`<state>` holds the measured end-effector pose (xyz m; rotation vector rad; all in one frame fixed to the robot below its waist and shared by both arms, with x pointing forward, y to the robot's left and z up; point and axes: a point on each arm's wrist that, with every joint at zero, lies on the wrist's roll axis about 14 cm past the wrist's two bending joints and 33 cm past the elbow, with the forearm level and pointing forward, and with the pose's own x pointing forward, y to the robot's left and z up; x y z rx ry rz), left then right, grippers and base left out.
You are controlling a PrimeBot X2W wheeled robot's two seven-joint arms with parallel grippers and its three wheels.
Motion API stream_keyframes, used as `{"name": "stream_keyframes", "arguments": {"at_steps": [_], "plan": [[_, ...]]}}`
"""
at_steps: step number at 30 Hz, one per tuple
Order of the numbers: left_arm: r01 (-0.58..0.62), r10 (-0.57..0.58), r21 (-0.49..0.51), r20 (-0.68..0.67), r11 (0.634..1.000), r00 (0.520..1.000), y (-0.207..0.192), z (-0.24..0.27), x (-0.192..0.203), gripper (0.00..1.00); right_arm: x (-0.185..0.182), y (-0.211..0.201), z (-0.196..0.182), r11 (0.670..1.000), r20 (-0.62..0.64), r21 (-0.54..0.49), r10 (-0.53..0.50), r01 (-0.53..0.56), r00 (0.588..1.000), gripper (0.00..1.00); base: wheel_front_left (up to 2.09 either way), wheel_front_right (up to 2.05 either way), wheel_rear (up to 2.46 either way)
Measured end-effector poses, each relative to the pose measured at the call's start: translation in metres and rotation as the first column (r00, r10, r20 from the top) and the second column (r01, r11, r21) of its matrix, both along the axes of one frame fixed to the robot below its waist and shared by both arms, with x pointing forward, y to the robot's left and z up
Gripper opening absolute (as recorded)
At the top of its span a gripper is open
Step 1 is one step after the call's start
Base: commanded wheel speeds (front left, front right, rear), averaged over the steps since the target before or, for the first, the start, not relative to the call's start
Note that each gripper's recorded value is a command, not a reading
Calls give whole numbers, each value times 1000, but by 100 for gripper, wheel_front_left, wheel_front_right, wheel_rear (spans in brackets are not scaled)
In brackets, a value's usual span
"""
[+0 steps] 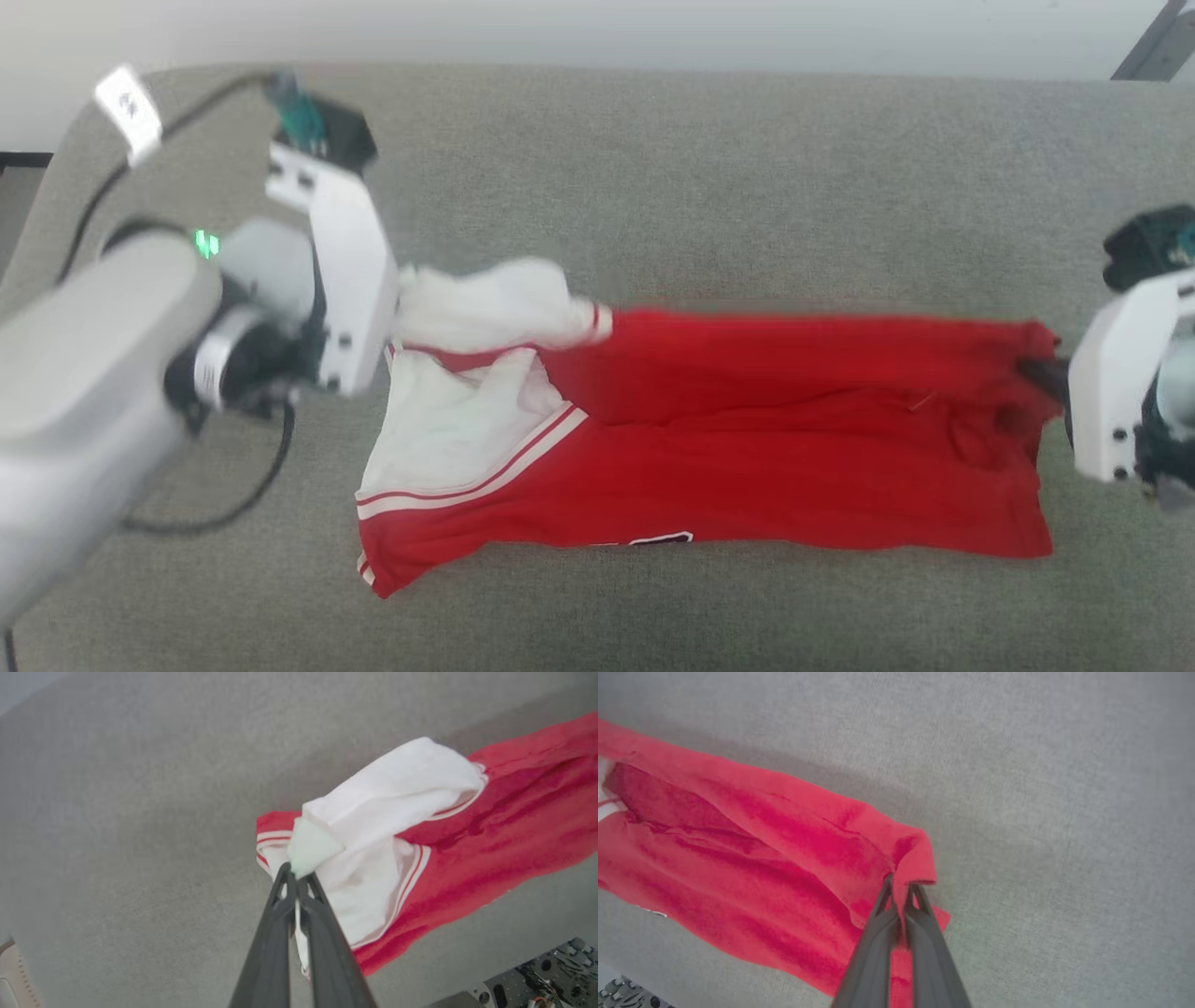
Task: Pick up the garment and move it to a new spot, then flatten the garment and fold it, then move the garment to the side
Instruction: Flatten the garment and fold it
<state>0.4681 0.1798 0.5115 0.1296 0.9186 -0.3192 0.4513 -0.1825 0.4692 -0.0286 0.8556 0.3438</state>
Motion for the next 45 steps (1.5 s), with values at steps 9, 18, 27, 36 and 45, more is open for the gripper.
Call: {"name": "stream_keyframes", "arguments": {"at_steps": [9, 18, 27, 36, 45], "plan": [[-26, 21, -31, -138, 999, 990, -7, -36, -67, 0, -41, -10, -33, 999, -134, 3, -39, 40, 990, 0, 0, 0, 0], [-143, 120, -105, -192, 984, 974, -5, -68, -80, 100, -48, -5, -49, 997, -155, 28, -69, 74, 986, 100, 0, 0, 0], [-169, 173, -175, 8, 970, 985, 10, -41, -67, 100, -44, -5, -27, 995, -63, 56, -83, 87, 995, 100, 0, 0, 0], [-150, 220, -234, 313, 961, 924, 31, -9, -57, 100, -44, -20, -11, 987, 35, 71, -150, 147, 988, 100, 0, 0, 0], [-195, 312, -277, 483, 941, 818, 62, -6, -62, 100, -48, -28, -25, 977, 0, 85, -198, 197, 980, 100, 0, 0, 0]]}}
